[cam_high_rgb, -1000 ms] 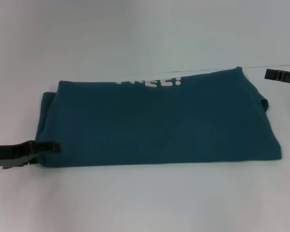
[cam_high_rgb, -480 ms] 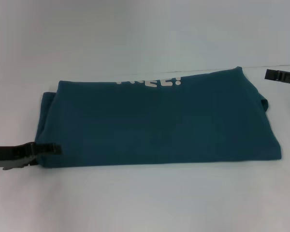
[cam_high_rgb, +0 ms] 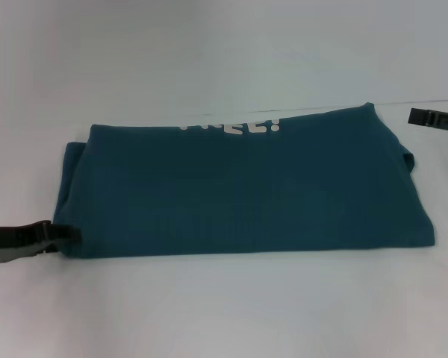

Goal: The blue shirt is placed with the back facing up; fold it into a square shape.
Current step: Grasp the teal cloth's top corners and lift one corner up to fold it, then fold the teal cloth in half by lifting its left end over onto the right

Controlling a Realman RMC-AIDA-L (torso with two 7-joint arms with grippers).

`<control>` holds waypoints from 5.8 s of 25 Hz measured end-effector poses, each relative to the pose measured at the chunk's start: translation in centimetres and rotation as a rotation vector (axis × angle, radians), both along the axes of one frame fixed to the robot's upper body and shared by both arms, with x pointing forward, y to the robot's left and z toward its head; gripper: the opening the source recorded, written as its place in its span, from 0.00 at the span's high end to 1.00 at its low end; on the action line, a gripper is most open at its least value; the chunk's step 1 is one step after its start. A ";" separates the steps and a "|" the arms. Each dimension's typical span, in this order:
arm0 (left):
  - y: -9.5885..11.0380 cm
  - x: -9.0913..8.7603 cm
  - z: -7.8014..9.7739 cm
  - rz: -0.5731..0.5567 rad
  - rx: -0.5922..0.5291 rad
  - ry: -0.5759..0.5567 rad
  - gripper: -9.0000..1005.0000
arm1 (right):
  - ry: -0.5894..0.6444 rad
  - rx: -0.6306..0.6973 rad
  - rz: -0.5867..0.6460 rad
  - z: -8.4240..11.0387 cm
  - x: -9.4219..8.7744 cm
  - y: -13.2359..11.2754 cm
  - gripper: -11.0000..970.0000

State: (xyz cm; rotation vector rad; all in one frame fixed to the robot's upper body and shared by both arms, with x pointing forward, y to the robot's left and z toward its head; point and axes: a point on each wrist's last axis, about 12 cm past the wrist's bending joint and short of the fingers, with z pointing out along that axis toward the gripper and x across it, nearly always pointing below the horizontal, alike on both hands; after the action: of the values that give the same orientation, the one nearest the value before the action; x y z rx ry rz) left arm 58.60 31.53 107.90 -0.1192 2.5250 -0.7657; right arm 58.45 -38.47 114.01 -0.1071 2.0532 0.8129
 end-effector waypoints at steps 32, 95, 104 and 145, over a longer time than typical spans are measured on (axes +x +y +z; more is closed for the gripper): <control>3.7 -2.8 -0.2 0.093 -0.127 -0.119 0.97 | -0.017 -0.006 0.023 -1.9 0.2 2.2 0.19; -1.2 -0.7 6.5 -0.194 -0.574 -0.545 0.97 | -0.047 -0.292 0.338 -7.2 5.6 25.0 0.99; -5.0 1.9 8.8 -0.279 -0.594 -0.603 0.97 | -0.043 -0.328 0.477 -8.0 3.9 27.6 0.99; -19.0 1.1 4.0 -0.350 -0.747 -0.592 0.93 | -0.063 -0.085 0.112 -7.3 3.1 13.0 0.99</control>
State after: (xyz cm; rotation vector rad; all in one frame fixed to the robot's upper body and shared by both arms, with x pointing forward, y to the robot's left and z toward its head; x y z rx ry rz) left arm 59.74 12.58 111.93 0.2711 1.6227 -1.5829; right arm 61.56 -25.48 106.67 -0.2943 2.0364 0.7804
